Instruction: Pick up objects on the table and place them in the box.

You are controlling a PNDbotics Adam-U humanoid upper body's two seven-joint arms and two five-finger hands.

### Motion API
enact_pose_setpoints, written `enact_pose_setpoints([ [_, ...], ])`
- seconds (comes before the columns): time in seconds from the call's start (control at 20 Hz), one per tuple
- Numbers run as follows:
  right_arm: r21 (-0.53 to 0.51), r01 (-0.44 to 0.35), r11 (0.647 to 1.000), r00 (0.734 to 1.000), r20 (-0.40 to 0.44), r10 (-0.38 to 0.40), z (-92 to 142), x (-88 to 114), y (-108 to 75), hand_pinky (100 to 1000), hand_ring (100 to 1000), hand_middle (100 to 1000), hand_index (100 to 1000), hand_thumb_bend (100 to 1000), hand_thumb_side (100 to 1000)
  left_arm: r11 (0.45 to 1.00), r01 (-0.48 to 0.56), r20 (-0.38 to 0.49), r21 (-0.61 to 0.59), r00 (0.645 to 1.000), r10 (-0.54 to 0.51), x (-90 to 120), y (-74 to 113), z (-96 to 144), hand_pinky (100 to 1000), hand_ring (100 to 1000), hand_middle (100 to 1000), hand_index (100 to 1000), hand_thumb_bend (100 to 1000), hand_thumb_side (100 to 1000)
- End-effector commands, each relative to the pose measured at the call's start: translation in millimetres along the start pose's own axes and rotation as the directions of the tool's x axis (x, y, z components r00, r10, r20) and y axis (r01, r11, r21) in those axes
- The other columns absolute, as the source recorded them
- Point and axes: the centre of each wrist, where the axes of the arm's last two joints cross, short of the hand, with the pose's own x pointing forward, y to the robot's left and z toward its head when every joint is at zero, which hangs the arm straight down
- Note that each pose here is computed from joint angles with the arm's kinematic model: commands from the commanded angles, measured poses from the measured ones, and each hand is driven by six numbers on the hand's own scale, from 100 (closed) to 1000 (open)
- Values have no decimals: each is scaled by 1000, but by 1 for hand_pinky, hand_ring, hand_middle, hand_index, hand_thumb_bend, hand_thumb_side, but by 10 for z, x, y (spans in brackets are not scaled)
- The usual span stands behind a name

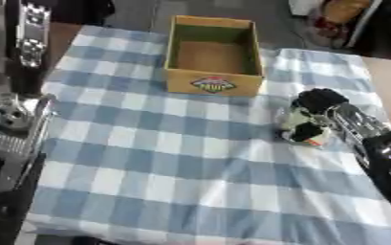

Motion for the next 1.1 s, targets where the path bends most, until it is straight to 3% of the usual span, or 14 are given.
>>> enact_pose_setpoints([
  [0.05, -193, -36, 981, 999, -7, 35, 55, -148, -74, 100, 100, 100, 100, 100, 891, 1000, 15, 24, 0, 1000, -15, 45, 45, -43, 737, 681, 796, 914, 333, 870],
  [0.2, -214, 19, 977, 1000, -6, -21, 118, -347, -116, 100, 100, 100, 100, 100, 857, 1000, 17, 24, 1, 1000, -17, 44, 50, -42, 736, 681, 796, 914, 333, 870],
  [0.35, -158, 149, 976, 989, 11, -149, 203, -577, -208, 100, 100, 100, 100, 100, 798, 1000, 20, 25, 1, 999, -20, 45, 55, -45, 736, 681, 795, 914, 332, 870],
  [0.45, -134, 270, 953, 963, 20, -270, 272, -732, -303, 100, 100, 100, 100, 100, 804, 1000, 22, 26, 2, 999, -22, 45, 59, -48, 736, 681, 795, 914, 332, 870],
  [0.5, -130, 325, 937, 945, 25, -325, 309, -813, -363, 100, 100, 100, 100, 100, 757, 1000, 23, 27, 3, 999, -23, 45, 61, -50, 736, 681, 795, 914, 332, 870],
  [0.65, -128, 446, 886, 895, 39, -445, 411, -1020, -536, 100, 100, 100, 100, 100, 739, 1000, 26, 28, 4, 999, -26, 45, 66, -51, 736, 681, 795, 915, 331, 870],
  [0.9, -160, 542, 825, 840, 71, -538, 526, -1247, -765, 100, 100, 100, 100, 100, 723, 1000, 29, 31, 4, 999, -29, 48, 69, -61, 735, 680, 794, 915, 330, 871],
  [0.95, -171, 553, 815, 832, 80, -548, 537, -1275, -800, 100, 100, 100, 100, 100, 759, 1000, 29, 32, 4, 999, -29, 49, 69, -64, 735, 680, 794, 915, 329, 869],
  [1.1, -203, 563, 801, 826, 107, -553, 557, -1338, -904, 100, 100, 100, 100, 100, 726, 1000, 29, 37, 3, 999, -29, 53, 67, -74, 735, 680, 794, 915, 330, 871],
])
